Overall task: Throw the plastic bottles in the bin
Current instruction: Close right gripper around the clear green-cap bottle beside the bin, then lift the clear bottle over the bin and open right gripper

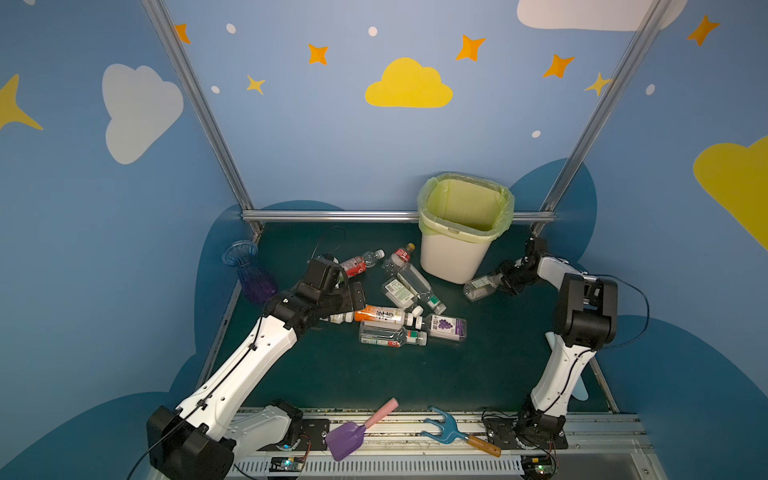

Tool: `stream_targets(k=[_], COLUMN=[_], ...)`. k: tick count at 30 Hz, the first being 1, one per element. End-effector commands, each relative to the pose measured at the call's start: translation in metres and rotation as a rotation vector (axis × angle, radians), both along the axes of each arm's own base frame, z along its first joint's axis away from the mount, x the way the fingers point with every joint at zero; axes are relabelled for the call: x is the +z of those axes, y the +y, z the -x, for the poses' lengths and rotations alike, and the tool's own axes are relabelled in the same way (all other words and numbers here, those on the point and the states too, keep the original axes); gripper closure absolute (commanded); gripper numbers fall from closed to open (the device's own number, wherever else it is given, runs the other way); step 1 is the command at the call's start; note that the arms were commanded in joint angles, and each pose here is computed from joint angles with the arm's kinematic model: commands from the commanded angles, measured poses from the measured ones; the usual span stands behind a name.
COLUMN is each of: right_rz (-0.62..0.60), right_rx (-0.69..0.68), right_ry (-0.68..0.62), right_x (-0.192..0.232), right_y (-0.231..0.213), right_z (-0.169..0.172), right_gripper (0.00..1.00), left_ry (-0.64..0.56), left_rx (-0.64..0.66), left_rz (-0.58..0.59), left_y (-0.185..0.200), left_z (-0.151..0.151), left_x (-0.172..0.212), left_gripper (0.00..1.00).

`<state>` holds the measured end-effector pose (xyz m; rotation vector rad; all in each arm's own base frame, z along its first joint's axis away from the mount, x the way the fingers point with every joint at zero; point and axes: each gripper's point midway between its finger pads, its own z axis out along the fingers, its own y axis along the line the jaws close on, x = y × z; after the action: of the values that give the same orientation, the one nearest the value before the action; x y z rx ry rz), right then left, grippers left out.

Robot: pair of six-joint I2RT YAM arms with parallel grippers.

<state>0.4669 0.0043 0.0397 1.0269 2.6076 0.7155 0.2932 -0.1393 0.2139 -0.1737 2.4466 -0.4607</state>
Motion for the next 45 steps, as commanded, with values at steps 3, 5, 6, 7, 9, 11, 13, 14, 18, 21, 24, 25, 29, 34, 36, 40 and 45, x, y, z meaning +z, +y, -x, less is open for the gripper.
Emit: stream_targets(k=[3,5,6,7,9,11,13,14,18,21,24,25,29,34,36,40,45], right_rz=[0.015,0.010,0.004,-0.001,-0.009,-0.018,-0.024,-0.028,-0.032,-0.005,0.127,0.174,0.376,0.439,0.463,0.577,0.637], right_rx=[0.004,-0.010,-0.018,-0.026,-0.046,-0.070,-0.106,-0.122,-0.199,-0.239,-0.250,-0.254,-0.216,0.040,0.145,0.187,0.115], right_ry=[0.023,0.010,0.001,-0.011,-0.034,-0.068,-0.114,-0.142,-0.279,-0.415,-0.617,-0.689,-1.040,-1.198,-1.163,-1.099,-1.203], right_x=[-0.004,-0.001,0.002,0.005,0.013,0.024,0.039,0.048,0.093,0.146,0.231,0.261,0.403,0.476,0.468,0.459,0.498], right_y=[-0.004,-0.006,-0.008,-0.009,-0.014,-0.020,-0.030,-0.033,-0.055,-0.066,-0.070,-0.069,-0.044,0.040,0.070,0.080,0.054], right_z=[0.003,0.004,0.005,0.006,0.009,0.014,0.021,0.024,0.042,0.057,0.074,0.081,0.099,0.039,-0.004,-0.040,-0.005], right_gripper=[0.60,0.62,0.63,0.64,0.66,0.66,0.66,0.66,0.66,0.66,0.66,0.66,0.62,0.55,0.44,0.10,0.06], left_ry=[0.021,0.022,0.023,0.024,0.025,0.028,0.027,0.029,0.030,0.025,0.018,0.014,-0.001,-0.017,-0.015,-0.010,-0.011], left_rx=[0.023,0.025,0.025,0.026,0.027,0.025,0.025,0.024,0.017,0.006,-0.010,-0.014,-0.039,-0.066,-0.073,-0.067,-0.030], left_rz=[-0.012,-0.009,-0.006,-0.006,-0.004,-0.005,-0.002,0.000,-0.003,-0.018,-0.040,-0.046,-0.052,-0.039,-0.030,-0.017,-0.031], left_y=[0.007,0.007,0.007,0.007,0.007,0.007,0.006,0.006,0.004,0.002,0.000,0.000,-0.006,-0.016,-0.019,-0.019,-0.007], left_z=[0.004,0.005,0.006,0.006,0.007,0.007,0.006,0.006,0.003,-0.002,-0.009,-0.011,-0.024,-0.037,-0.038,-0.036,-0.023], left_x=[-0.008,-0.008,-0.008,-0.008,-0.008,-0.008,-0.007,-0.007,-0.005,0.000,0.006,0.009,0.020,0.028,0.029,0.031,0.030], left_gripper=[0.00,0.00,0.00,0.00,0.00,0.00,0.00,0.00,0.00,0.00,0.00,0.00,0.00,0.00,0.00,0.00,0.00])
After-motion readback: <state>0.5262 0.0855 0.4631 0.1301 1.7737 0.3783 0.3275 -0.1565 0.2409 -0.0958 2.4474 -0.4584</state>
